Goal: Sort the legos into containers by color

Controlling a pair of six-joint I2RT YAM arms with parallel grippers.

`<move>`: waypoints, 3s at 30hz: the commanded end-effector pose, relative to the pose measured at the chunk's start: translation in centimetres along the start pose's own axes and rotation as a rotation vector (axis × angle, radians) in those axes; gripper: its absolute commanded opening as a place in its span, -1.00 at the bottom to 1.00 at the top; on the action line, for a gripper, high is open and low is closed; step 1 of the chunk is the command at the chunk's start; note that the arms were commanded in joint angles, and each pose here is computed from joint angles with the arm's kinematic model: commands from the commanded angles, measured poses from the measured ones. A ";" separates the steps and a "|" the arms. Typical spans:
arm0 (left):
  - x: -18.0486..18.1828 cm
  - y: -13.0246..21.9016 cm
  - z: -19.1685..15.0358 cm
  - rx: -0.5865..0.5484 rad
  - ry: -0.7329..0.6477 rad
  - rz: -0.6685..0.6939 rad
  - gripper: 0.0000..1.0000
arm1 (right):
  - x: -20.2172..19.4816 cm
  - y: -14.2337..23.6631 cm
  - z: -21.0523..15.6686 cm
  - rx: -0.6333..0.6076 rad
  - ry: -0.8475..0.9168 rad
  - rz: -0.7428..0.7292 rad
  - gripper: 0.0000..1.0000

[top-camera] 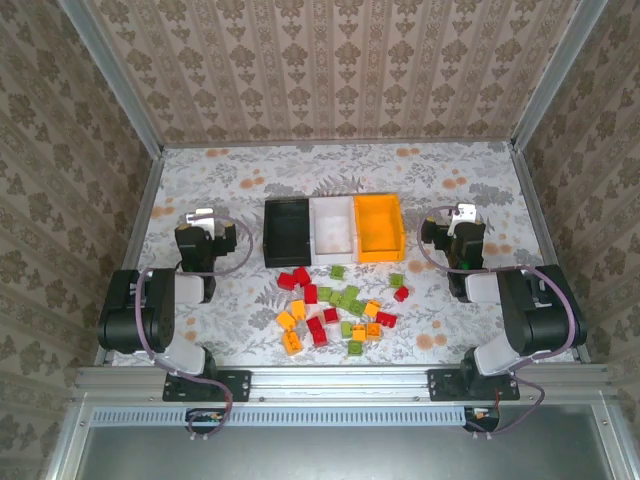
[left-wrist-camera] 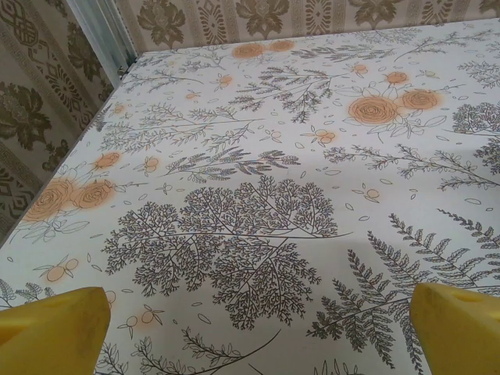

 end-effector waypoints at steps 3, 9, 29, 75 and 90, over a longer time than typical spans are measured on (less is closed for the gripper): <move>0.1 -0.1 0.4 -0.009 0.003 -0.005 1.00 | 0.0 0.0 0.2 -0.014 0.017 -0.012 1.00; 0.1 -0.1 0.4 -0.010 0.003 -0.006 1.00 | 0.0 0.0 0.2 -0.013 0.018 -0.011 1.00; 0.1 -0.1 0.4 -0.009 0.002 -0.006 1.00 | 0.0 0.0 0.2 -0.015 0.017 -0.012 1.00; 0.2 8.3 10.4 -0.131 0.852 -0.087 1.00 | 0.6 8.0 5.2 0.372 -0.385 0.056 1.00; -7.2 12.2 6.8 0.261 0.627 -0.340 1.00 | 9.4 9.7 1.9 0.667 -0.044 0.344 0.79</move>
Point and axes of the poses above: each hand's point on the last joint's axis, 136 mm out from that joint toward the fingers, its own y axis back along the fingers, its own x axis along the line the jaws close on, z = x × y, the point moved 9 cm from there along y, back along the fingers, and after that the axes turned 15 degrees about y, right-handed, at the moved point
